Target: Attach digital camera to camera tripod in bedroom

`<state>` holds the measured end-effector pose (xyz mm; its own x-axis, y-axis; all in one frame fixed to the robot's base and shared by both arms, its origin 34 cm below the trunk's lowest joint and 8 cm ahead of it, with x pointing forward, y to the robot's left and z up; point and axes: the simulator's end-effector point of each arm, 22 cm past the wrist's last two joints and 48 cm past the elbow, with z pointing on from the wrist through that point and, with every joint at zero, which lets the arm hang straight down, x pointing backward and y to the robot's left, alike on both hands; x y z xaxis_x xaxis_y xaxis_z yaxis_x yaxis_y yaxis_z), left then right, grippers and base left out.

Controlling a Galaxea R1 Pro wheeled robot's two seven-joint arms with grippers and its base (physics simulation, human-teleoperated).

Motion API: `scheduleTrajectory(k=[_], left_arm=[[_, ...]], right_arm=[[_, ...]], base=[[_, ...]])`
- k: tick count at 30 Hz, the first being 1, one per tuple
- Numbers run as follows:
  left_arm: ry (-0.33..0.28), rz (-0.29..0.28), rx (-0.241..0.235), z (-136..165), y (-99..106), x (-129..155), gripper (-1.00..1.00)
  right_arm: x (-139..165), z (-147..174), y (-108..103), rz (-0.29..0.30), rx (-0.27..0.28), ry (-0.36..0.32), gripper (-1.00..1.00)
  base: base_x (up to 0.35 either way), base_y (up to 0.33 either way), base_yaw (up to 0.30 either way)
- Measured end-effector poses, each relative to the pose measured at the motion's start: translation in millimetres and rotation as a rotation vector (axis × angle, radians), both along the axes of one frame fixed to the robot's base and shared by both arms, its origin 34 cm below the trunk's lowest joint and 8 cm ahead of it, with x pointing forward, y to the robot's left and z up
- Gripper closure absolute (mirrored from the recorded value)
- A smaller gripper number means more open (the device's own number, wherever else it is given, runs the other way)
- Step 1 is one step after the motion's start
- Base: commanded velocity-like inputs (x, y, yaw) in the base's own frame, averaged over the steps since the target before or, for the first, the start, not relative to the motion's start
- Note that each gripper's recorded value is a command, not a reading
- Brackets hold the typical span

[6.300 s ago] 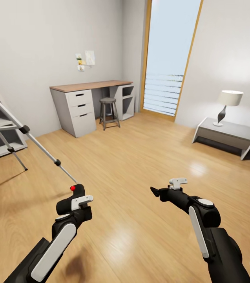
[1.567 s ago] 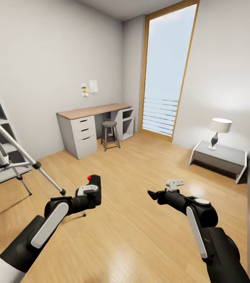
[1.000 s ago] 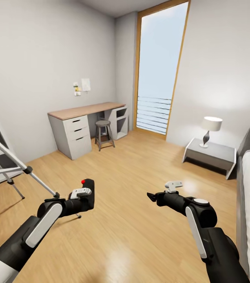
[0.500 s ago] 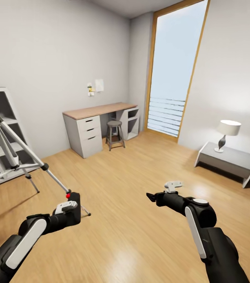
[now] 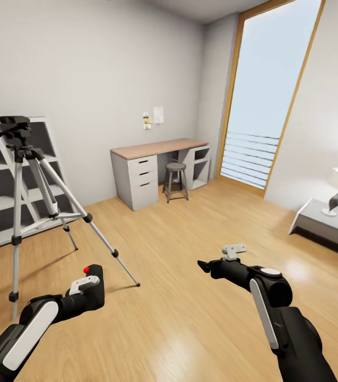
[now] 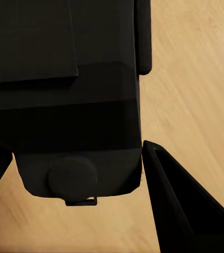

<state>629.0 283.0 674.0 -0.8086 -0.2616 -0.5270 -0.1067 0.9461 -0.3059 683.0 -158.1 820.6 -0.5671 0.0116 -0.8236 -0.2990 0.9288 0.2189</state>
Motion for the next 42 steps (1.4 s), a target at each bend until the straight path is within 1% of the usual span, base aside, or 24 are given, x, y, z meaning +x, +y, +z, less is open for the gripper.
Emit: scheduleTrajectory(k=[6, 14, 21, 29, 42], left_arm=[[0.006, 0.002, -0.002, -3, -1, -2, 1.0], [0.011, 0.004, -0.004, 9, -2, -4, 1.0], [-0.001, 0.012, -0.007, 23, -3, -1, 1.0], [-0.007, 0.016, -0.01, 38, -4, 1, 1.0], [-0.009, 0.017, -0.012, 60, -5, 3, 1.0]], right_arm=[[0, 0, -1, -0.001, 0.0, 0.001, -1.0], [1, 15, 0, 0.0, 0.002, 0.002, -1.0], [3, 28, 0, 0.001, 0.002, 0.002, -1.0], [4, 42, -1, 0.0, 0.0, 0.002, -1.0], [5, 64, -2, 0.0, -0.003, 0.001, -1.0]], base=[[0.0, 0.0, 0.248], [0.0, 0.0, 0.247], [0.0, 0.0, 0.222], [0.0, 0.0, 0.069], [0.0, 0.0, 0.009]])
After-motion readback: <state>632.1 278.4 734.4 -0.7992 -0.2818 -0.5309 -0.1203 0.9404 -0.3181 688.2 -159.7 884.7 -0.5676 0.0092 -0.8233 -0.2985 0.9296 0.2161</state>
